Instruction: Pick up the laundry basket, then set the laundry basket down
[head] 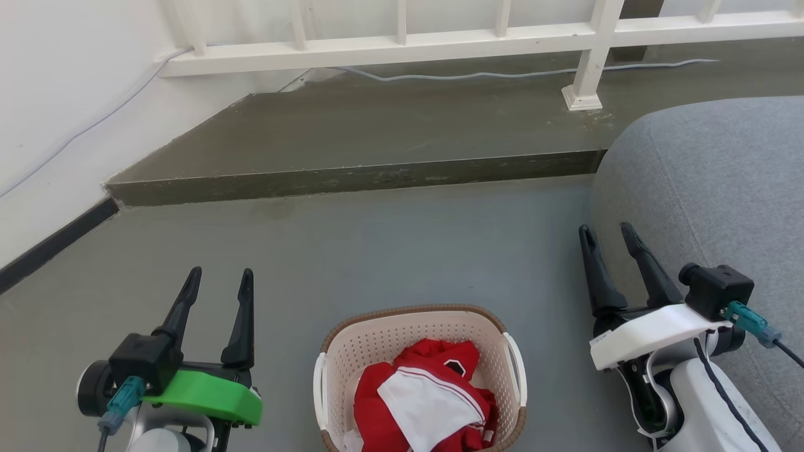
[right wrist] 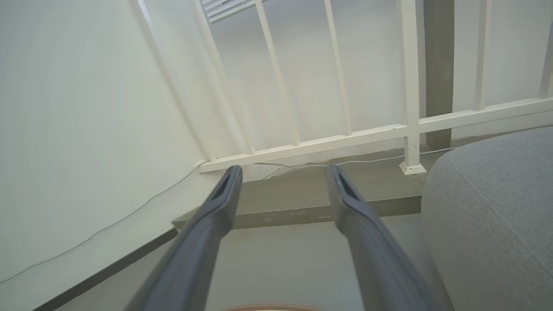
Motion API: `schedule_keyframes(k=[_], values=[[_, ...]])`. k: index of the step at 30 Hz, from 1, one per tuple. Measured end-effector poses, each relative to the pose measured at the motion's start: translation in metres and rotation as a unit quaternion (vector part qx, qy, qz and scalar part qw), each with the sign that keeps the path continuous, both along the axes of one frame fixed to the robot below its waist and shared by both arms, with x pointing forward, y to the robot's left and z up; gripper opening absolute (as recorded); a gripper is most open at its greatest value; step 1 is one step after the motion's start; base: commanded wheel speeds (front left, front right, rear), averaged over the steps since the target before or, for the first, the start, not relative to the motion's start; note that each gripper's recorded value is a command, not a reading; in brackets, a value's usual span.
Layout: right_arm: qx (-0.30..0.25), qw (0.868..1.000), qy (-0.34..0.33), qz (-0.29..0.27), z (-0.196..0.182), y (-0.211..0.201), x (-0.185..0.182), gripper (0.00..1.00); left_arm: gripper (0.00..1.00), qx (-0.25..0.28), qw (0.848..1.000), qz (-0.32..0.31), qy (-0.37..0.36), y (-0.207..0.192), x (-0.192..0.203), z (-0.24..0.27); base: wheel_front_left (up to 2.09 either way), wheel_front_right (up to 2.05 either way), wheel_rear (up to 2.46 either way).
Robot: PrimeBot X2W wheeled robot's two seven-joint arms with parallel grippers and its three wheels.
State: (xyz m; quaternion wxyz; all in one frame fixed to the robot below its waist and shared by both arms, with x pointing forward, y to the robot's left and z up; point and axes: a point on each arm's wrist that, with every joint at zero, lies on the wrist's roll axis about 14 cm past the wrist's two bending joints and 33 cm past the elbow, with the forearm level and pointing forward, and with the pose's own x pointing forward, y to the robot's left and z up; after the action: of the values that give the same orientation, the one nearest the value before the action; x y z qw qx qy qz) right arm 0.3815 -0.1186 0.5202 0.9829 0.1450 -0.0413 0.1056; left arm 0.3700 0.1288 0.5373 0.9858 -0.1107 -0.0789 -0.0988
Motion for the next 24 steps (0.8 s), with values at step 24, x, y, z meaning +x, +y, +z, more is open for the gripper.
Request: schedule_keyframes(k=[24], values=[[-0.008,1.000,0.013,-0.009,-0.0099,-0.0064,0.0008,1.00,1.00,-0.001,1.000,0.006,0.006,0.0033,0.0018,-0.0035,0.00,0.00,0.00]])
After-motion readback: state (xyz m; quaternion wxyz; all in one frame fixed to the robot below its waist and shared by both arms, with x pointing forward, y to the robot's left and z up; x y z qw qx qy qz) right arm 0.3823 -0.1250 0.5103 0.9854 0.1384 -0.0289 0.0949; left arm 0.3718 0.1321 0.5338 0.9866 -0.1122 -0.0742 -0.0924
